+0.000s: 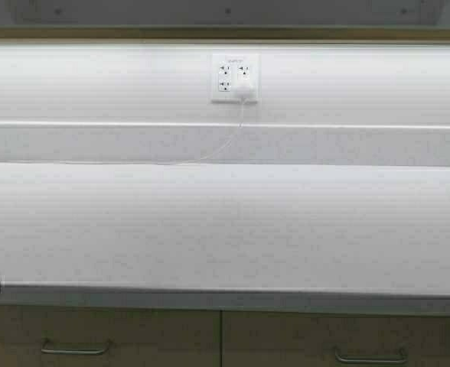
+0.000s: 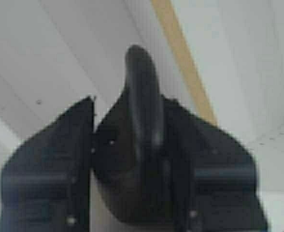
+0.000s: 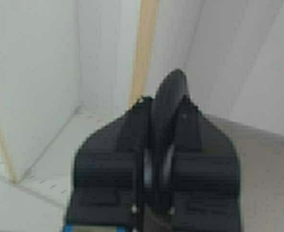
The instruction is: Open the cabinet, put the pot inside, then close it
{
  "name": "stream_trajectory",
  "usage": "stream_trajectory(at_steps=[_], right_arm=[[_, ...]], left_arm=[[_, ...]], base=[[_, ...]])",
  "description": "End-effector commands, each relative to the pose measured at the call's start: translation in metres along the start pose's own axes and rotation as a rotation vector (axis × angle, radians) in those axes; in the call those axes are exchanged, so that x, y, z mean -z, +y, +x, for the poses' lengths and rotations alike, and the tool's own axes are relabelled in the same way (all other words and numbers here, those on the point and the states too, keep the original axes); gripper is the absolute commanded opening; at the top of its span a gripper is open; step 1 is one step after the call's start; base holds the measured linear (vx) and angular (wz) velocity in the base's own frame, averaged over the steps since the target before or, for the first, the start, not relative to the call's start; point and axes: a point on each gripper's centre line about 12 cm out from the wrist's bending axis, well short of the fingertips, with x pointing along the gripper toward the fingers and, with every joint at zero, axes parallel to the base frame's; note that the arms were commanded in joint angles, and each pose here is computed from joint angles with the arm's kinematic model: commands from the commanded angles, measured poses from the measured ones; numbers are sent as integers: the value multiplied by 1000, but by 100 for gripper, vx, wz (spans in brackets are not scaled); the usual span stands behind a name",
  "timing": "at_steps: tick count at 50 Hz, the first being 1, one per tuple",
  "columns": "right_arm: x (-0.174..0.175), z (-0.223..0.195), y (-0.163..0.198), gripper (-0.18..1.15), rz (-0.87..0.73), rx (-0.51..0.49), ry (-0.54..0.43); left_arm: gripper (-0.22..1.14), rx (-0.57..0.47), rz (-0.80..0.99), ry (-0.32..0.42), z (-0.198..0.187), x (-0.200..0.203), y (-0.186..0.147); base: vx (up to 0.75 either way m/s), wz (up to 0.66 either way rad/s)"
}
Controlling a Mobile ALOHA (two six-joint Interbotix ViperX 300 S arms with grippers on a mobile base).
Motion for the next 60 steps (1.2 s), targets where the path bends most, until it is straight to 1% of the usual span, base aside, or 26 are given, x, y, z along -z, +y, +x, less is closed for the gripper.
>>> stream_trajectory(at_steps=[1, 12, 24, 33, 36, 40, 44, 48, 52, 60], right_arm=[[10, 16, 32, 8, -2, -80, 27], [10, 19, 25, 8, 2, -54, 14], [15, 25, 14, 8, 2, -24, 24], [11, 32, 9, 8, -6, -15, 12], [7, 42, 5, 8, -11, -10, -1], [-7, 60, -2, 8, -22, 14, -33], [-8, 75, -8, 8, -24, 44, -27], [-8, 84, -6, 8, -24, 41, -25], [-7, 88, -10, 8, -24, 46, -24], [-5, 89, -16, 8, -26, 61, -17]], left_arm=[[3, 47, 8, 39, 13, 13, -17], [3, 45, 10, 42, 14, 14, -16], [3, 27, -14, 41, 22, 16, -11], [3, 19, -6, 40, 27, 17, -7], [3, 11, -2, 20, 39, 11, -3], [3, 4, 3, -2, 62, 4, 2], [3, 8, -1, -7, 83, 5, 4], [3, 19, -8, -9, 101, 7, 3], [3, 23, -14, -4, 111, 10, 4], [3, 19, -15, -5, 114, 11, 8]], base=[[0, 0], [2, -3], [11, -8], [16, -3], [19, 2], [22, 2], [20, 7], [16, 4], [15, 3], [11, 0]])
